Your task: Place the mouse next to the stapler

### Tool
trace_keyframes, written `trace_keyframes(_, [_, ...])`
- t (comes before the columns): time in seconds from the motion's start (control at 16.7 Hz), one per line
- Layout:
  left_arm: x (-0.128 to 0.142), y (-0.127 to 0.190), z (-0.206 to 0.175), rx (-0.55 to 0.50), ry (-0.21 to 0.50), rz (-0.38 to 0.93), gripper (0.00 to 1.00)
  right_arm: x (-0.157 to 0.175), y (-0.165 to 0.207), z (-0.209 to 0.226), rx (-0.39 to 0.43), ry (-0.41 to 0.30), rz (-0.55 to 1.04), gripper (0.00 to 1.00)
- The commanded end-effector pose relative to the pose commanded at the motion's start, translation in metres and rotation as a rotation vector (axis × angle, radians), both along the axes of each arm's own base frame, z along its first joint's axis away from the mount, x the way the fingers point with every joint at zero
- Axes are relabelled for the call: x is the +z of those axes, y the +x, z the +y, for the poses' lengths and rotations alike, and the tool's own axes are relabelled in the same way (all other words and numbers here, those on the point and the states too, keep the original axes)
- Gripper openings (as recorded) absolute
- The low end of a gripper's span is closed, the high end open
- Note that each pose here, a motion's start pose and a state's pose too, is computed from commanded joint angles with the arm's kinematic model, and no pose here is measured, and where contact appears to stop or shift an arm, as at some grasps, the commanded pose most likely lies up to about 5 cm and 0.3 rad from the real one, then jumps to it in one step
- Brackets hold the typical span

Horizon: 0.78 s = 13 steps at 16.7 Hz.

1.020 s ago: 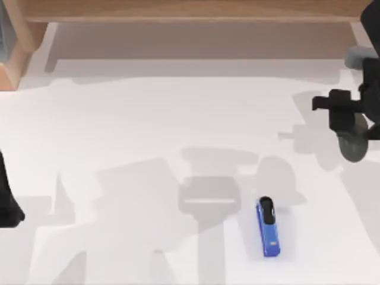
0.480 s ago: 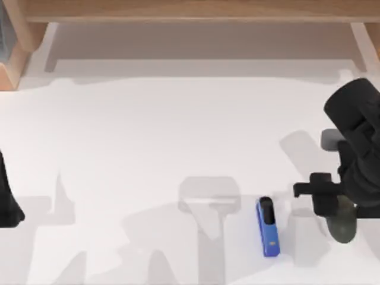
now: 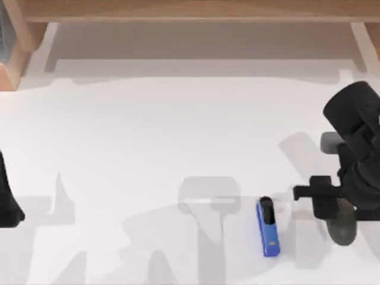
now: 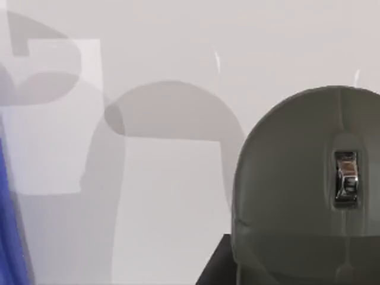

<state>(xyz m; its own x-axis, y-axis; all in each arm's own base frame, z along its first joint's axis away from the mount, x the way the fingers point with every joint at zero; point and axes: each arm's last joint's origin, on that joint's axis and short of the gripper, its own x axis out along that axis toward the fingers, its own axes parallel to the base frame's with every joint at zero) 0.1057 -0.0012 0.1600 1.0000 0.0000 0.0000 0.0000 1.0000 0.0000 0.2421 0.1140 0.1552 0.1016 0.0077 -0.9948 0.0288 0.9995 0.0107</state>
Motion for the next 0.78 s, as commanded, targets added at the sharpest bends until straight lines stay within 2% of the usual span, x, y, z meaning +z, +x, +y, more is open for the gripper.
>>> trace_keyframes(0.78, [0.0,0.0,0.0,0.0,0.0,0.0,1.0,0.012,0.007,0.004,0.004,0.038,-0.083,0.0])
